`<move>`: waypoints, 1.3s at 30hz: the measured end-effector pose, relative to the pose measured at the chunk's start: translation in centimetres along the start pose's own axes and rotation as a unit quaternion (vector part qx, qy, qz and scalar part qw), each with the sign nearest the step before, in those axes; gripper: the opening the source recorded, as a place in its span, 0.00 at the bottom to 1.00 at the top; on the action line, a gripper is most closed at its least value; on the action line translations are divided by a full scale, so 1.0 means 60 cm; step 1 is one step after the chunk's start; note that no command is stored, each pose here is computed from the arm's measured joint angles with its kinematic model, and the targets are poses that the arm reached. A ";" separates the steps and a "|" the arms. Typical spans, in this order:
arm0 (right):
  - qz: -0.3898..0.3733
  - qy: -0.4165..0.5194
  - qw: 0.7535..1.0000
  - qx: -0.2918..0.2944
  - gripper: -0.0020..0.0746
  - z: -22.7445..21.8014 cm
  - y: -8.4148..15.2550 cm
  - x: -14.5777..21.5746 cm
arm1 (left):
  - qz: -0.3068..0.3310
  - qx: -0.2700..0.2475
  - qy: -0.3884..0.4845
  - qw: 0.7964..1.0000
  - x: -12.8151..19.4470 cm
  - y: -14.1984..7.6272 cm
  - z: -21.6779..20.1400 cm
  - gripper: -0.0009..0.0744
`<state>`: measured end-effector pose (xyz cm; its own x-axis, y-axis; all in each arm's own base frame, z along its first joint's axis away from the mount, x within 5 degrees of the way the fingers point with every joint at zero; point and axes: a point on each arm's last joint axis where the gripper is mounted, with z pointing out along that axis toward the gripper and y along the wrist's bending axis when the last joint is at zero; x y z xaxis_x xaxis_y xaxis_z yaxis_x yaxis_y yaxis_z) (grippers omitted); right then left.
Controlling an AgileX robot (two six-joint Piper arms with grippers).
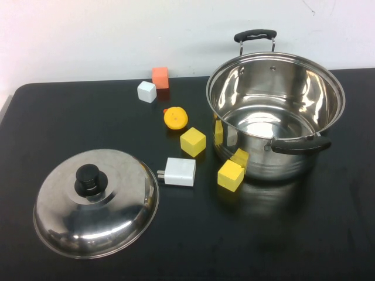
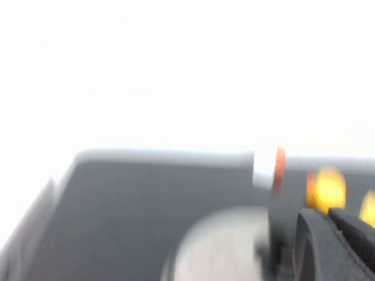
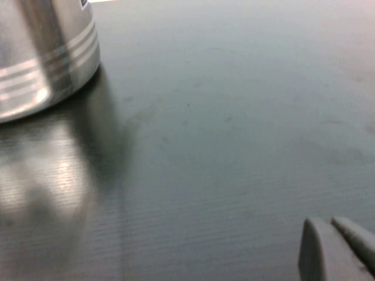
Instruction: Cover the pot
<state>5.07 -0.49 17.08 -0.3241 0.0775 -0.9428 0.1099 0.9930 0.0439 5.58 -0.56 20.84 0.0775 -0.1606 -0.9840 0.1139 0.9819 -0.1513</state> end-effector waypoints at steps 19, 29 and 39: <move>0.000 0.000 1.000 0.000 0.02 0.000 0.000 0.000 | -0.047 0.023 -0.259 0.964 -0.086 -0.005 -0.022 0.01; 0.000 0.000 1.000 0.000 0.02 0.000 0.000 0.000 | 0.012 0.011 -0.269 0.963 -0.225 -0.027 -0.024 0.01; 0.000 0.000 1.000 0.000 0.02 0.000 0.000 0.000 | 0.003 0.015 -0.204 0.979 -0.221 -0.029 0.087 0.08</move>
<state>5.07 -0.49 17.08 -0.3241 0.0775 -0.9428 0.1099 0.9930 0.0439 9.51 -0.68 34.64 0.4672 -0.1872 -0.8641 0.1403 0.9806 -0.1366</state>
